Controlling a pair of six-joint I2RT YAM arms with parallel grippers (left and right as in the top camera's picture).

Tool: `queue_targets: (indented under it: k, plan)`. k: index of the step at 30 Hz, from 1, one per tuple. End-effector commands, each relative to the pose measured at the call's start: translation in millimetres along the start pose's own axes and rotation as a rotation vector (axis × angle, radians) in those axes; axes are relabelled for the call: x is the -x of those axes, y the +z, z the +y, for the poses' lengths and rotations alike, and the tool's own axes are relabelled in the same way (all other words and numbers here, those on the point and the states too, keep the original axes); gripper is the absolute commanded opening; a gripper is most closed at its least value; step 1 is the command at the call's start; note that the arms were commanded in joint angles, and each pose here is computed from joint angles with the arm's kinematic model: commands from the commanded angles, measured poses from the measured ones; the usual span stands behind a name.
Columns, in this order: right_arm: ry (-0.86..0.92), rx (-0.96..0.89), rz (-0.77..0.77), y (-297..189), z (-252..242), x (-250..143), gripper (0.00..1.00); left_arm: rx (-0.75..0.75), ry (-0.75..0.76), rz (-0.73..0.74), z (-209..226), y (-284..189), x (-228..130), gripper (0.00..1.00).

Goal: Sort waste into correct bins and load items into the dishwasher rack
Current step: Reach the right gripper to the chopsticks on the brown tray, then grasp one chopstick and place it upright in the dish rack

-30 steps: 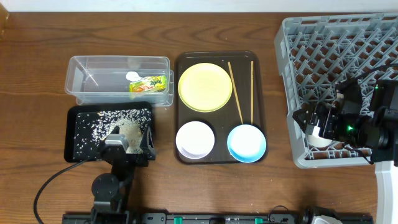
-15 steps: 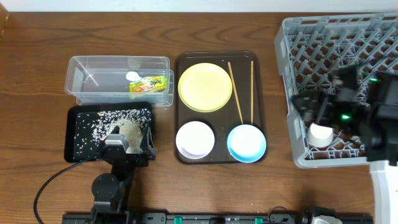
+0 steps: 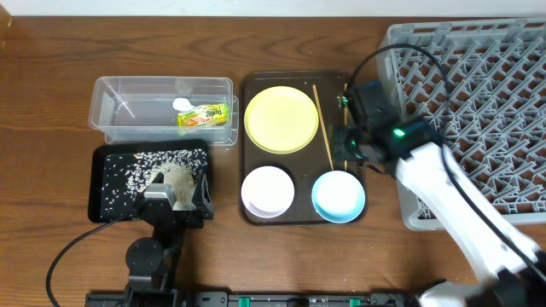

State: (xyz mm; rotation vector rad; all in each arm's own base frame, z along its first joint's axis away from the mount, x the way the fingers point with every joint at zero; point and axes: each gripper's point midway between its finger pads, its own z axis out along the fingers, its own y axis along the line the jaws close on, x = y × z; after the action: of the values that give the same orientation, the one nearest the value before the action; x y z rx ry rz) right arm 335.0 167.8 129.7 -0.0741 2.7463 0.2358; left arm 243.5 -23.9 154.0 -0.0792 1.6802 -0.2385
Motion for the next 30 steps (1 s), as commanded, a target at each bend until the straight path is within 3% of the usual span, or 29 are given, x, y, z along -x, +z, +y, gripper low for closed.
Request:
queue_targets:
  k: [1, 12, 16, 22, 30]
  plan:
    - [0.008, -0.091, 0.010, 33.4, -13.1, 6.9, 0.45, 0.006, -0.003, 0.039, 3.1, 1.2, -14.6, 0.92]
    - [-0.070, -0.110, 0.084, 121.1, -14.2, -1.5, 0.39, 0.006, -0.003, 0.039, 3.1, 1.2, -14.7, 0.92]
    - [-0.072, -0.113, 0.091, 138.2, -16.2, -3.6, 0.22, 0.006, -0.003, 0.039, 3.1, 1.2, -14.7, 0.92]
    - [-0.057, -0.124, 0.098, 138.4, -24.4, -2.9, 0.02, 0.006, -0.003, 0.039, 3.1, 1.2, -14.7, 0.92]
    - [-0.074, -0.105, 0.050, 111.6, -20.5, 10.4, 0.01, 0.006, -0.003, 0.039, 3.1, 1.2, -14.7, 0.92]
